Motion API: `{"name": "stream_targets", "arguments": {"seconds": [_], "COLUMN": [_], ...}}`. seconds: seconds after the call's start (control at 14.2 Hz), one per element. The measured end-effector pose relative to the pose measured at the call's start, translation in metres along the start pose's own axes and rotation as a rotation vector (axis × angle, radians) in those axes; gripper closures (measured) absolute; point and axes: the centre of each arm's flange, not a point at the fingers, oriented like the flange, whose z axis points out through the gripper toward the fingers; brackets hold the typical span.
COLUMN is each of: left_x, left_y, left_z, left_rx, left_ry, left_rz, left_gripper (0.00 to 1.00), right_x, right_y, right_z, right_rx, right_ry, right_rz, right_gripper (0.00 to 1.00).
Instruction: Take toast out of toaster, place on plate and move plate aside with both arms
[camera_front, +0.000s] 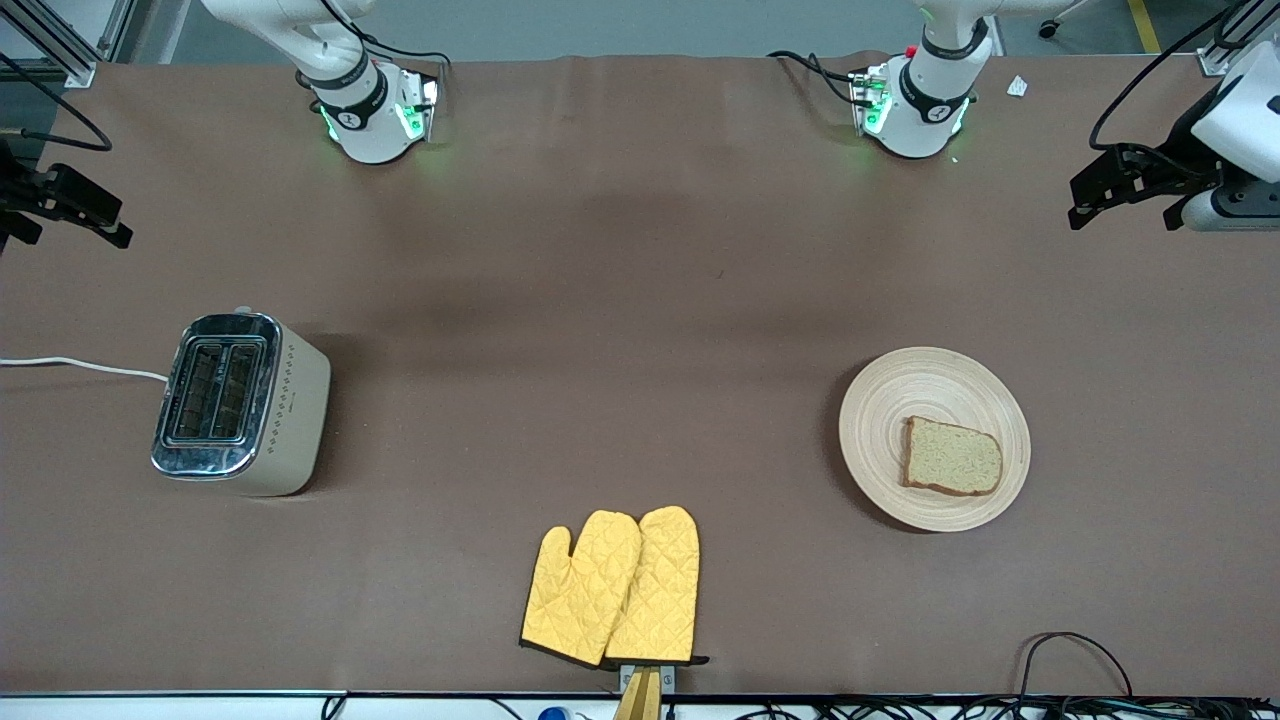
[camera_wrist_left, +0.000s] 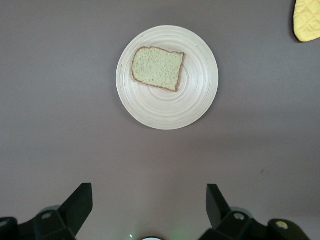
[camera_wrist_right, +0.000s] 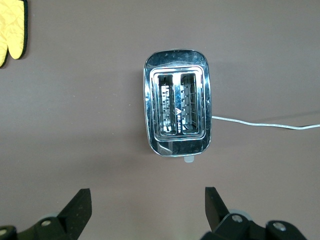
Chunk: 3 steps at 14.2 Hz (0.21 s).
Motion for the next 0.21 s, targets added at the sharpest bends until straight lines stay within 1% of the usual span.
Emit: {"name": "stream_targets", "arguments": {"seconds": [0.21], "left_x": [0.0015], "left_y": [-0.0002], "left_z": [-0.0050], "left_rx": [-0.001], "left_ry": [0.013], "left_rz": [0.000], "left_gripper": [0.00], "right_x": [0.0000], "right_y": [0.0005], "right_z": [0.0000], "right_rx": [0.000], "right_ry": [0.000], "right_rz": [0.001], "right_gripper": [0.00]}}
